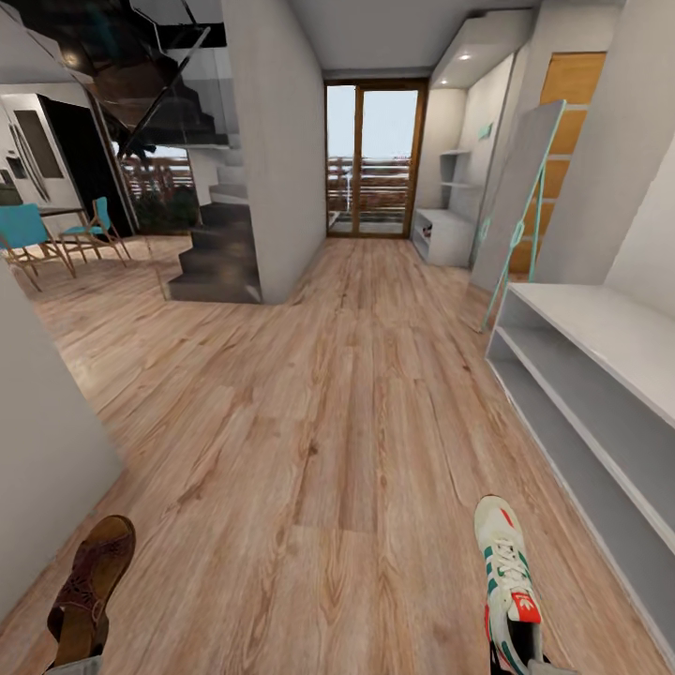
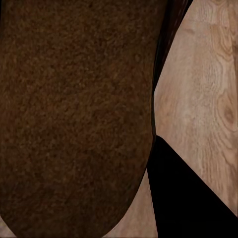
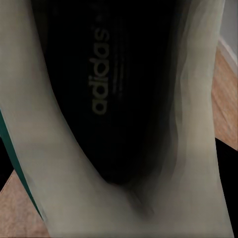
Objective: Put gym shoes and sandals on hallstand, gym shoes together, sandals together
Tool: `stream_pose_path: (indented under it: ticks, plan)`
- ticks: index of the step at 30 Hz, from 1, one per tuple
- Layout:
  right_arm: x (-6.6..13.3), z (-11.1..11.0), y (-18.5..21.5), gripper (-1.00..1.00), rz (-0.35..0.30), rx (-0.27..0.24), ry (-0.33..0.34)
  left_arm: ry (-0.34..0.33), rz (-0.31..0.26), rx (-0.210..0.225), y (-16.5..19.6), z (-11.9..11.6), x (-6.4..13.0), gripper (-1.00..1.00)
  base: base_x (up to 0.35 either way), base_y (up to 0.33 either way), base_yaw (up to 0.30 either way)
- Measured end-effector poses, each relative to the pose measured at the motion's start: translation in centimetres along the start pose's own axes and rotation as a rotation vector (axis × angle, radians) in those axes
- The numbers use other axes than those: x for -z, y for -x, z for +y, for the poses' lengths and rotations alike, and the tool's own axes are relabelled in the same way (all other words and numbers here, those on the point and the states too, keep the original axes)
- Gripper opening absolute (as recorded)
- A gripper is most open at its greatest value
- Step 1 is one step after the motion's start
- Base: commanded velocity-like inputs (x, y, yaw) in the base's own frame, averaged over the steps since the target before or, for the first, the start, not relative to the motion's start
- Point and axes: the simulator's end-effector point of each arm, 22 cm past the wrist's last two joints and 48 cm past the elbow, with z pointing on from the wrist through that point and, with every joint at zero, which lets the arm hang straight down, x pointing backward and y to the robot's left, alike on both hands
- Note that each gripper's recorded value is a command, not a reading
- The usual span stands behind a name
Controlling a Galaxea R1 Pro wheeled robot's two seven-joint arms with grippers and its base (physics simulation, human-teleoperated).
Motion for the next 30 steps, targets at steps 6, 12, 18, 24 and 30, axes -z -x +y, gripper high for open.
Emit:
stream_pose_path:
  ticks: [6,12,18,24,30]
  plan:
    - [0.0,0.0,-0.4,-1.00,0.009,0.003,0.000,-0.012,0.019,0.003,-0.9,-0.6,0.1,-1.00,0.337,0.000,0.000]
    - [0.1,0.0,-0.7,-1.00,0.015,0.005,0.000,-0.037,0.042,-0.003,-1.8,-1.9,0.2,-1.00,0.337,0.000,0.000]
    - [0.1,0.0,-0.7,-1.00,0.015,0.005,0.000,-0.042,0.045,0.007,-2.1,-2.6,0.2,-1.00,0.337,0.000,0.000]
    - [0.0,0.0,-0.4,-1.00,0.008,0.003,0.001,-0.040,0.037,0.009,-1.8,-2.5,0.2,-1.00,0.337,0.000,0.000]
    - [0.0,0.0,0.0,-1.00,0.000,0.000,0.001,-0.013,0.016,0.004,-0.7,-1.1,0.0,-1.00,0.337,0.000,0.000]
